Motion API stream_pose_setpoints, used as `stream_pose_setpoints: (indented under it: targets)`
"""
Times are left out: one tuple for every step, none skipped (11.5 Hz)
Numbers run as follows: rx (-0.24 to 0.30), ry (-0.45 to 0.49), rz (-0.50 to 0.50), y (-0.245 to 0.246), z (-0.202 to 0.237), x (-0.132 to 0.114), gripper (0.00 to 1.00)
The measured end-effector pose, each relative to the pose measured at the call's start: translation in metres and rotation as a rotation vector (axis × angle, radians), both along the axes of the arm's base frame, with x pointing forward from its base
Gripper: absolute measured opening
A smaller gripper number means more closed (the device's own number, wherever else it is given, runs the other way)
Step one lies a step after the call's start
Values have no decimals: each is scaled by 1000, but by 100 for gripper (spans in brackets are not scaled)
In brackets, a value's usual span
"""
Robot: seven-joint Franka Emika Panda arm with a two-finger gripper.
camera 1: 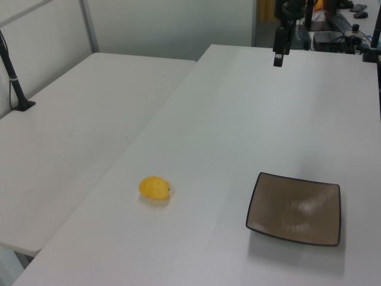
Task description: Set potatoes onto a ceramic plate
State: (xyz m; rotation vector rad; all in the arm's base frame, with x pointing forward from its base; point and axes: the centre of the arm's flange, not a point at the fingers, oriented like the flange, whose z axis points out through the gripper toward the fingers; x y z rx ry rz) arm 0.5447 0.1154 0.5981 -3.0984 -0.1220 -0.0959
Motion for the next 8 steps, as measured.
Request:
stream_pose_setpoints:
  targets:
    - [0, 3, 1, 1, -2, 1, 100]
    - [-1, 4, 2, 1, -2, 1, 100]
    - [-1, 6, 3, 2, -3, 1, 100]
    - [-1, 7, 4, 2, -4, 1, 100]
    - [-1, 9, 4, 2, -5, 2, 100]
    - [-1, 10, 4, 3, -6, 2, 100]
    - [-1, 11, 4, 3, -6, 2, 100]
    - [-1, 11, 4, 3, -6, 2, 100]
